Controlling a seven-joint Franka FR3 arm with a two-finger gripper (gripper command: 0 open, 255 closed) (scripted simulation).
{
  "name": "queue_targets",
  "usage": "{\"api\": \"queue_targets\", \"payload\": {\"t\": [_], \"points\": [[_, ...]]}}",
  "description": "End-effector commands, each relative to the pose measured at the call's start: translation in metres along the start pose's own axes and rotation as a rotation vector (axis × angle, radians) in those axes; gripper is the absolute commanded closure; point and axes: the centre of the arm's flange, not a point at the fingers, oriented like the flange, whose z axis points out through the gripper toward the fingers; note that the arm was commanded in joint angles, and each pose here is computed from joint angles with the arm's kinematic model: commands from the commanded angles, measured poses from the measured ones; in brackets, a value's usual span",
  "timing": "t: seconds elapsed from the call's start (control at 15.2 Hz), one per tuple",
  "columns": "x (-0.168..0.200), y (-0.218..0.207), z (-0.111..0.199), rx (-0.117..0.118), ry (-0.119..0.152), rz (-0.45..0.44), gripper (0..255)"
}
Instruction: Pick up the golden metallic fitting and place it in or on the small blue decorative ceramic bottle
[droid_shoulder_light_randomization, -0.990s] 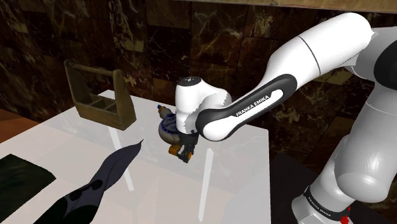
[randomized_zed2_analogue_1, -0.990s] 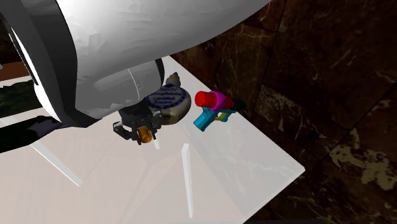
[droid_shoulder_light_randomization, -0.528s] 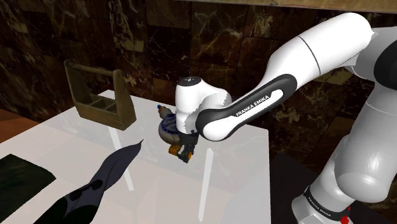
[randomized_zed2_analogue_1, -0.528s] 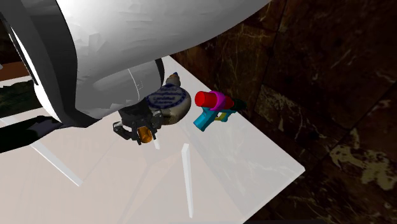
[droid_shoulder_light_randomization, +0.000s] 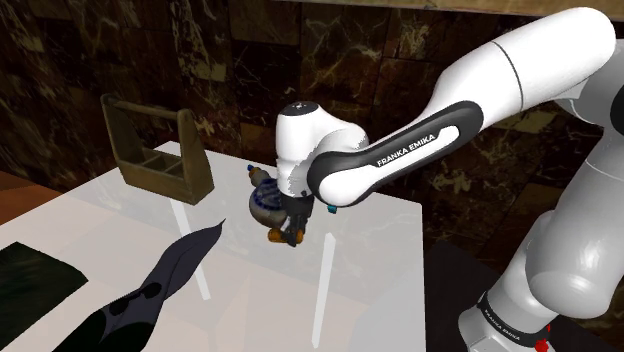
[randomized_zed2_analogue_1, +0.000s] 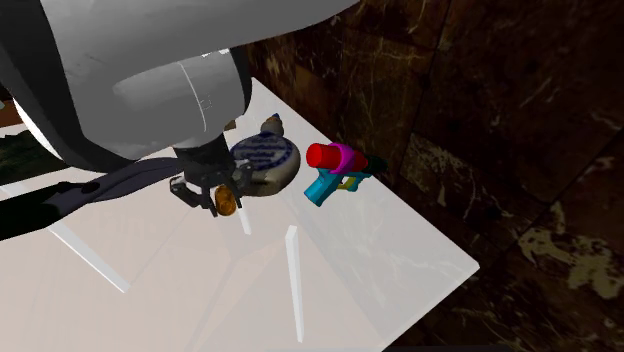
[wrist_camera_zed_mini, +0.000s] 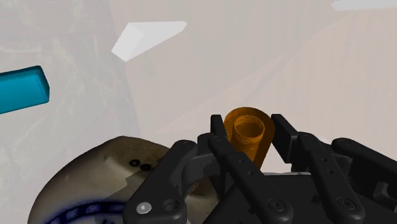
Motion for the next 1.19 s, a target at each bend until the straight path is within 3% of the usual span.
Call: {"api": "queue_targets", "payload": {"t": [0.0, 1.12], "points": [[0.001, 0.001, -0.011, 0.0, 0.0, 0.0, 255], [0.002, 0.004, -0.101, 0.0, 0.0, 0.0, 255]]}}
